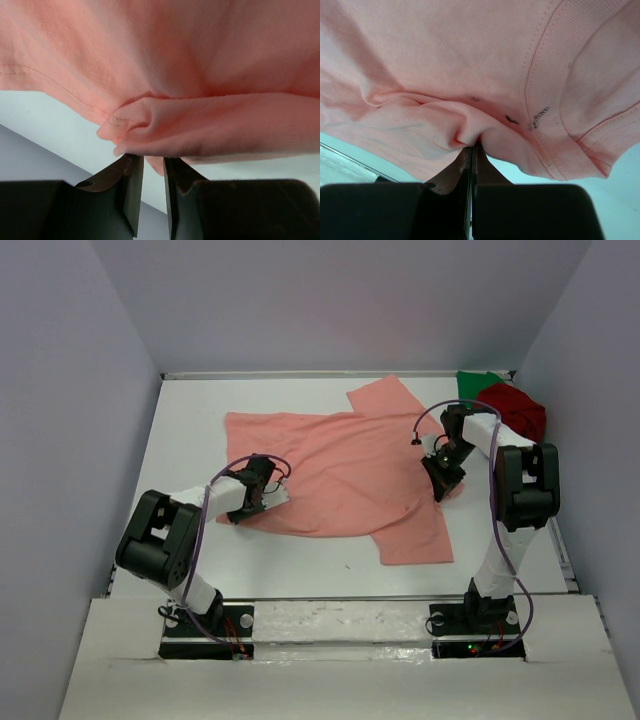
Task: Fold and stack the t-shirts
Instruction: Flatten out the tshirt
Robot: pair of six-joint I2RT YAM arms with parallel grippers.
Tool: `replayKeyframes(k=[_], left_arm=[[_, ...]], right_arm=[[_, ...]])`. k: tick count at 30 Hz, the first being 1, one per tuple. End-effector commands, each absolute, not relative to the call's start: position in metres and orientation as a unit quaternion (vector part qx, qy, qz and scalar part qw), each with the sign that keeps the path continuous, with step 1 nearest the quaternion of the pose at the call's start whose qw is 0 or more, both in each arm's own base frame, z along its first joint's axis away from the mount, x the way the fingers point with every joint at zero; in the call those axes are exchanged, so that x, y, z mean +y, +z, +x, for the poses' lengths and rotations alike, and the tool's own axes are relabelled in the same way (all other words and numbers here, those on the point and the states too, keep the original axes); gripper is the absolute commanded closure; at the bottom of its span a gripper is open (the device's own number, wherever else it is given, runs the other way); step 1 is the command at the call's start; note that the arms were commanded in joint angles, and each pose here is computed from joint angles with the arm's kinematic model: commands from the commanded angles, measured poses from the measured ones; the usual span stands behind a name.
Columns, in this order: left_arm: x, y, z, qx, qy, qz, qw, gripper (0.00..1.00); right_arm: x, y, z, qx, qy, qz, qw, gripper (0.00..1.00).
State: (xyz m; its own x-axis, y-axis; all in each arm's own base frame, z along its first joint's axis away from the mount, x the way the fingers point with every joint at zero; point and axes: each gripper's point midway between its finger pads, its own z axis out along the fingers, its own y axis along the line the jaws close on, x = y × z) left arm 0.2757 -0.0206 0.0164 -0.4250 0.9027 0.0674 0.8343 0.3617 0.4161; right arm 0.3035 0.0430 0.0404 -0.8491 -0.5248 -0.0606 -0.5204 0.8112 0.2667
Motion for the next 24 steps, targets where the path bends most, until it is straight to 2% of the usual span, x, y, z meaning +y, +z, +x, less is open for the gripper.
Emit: replayKeyframes(k=[1,4,8,9,16,24], left_arm=[[-0.021,0.002,0.264,0.823,0.17,0.54,0.057,0.67],[-0.021,0.001,0.262,0.824,0.167,0.538,0.057,0.71],[-0.021,0.004,0.263,0.826,0.169,0.535,0.057,0.91],[-0.021,0.007,0.263,0.827,0.169,0.533,0.059,1.0],[-0.03,0.032,0.269,0.833,0.156,0.525,0.078,1.0],[-0.035,0.097,0.29,0.834,0.178,0.502,0.142,1.0]], right_arm=[[0.048,0.045,0.311,-0.95,-0.137,0.281,-0.003,1.0],[0.047,0.045,0.311,-0.95,-0.137,0.282,-0.003,1.0],[0.046,0.045,0.312,-0.95,-0.134,0.282,-0.002,1.0],[0.046,0.046,0.312,-0.95,-0.134,0.282,-0.002,1.0],[0.048,0.05,0.314,-0.95,-0.135,0.282,-0.008,1.0],[0.047,0.069,0.319,-0.949,-0.129,0.286,-0.033,1.0]])
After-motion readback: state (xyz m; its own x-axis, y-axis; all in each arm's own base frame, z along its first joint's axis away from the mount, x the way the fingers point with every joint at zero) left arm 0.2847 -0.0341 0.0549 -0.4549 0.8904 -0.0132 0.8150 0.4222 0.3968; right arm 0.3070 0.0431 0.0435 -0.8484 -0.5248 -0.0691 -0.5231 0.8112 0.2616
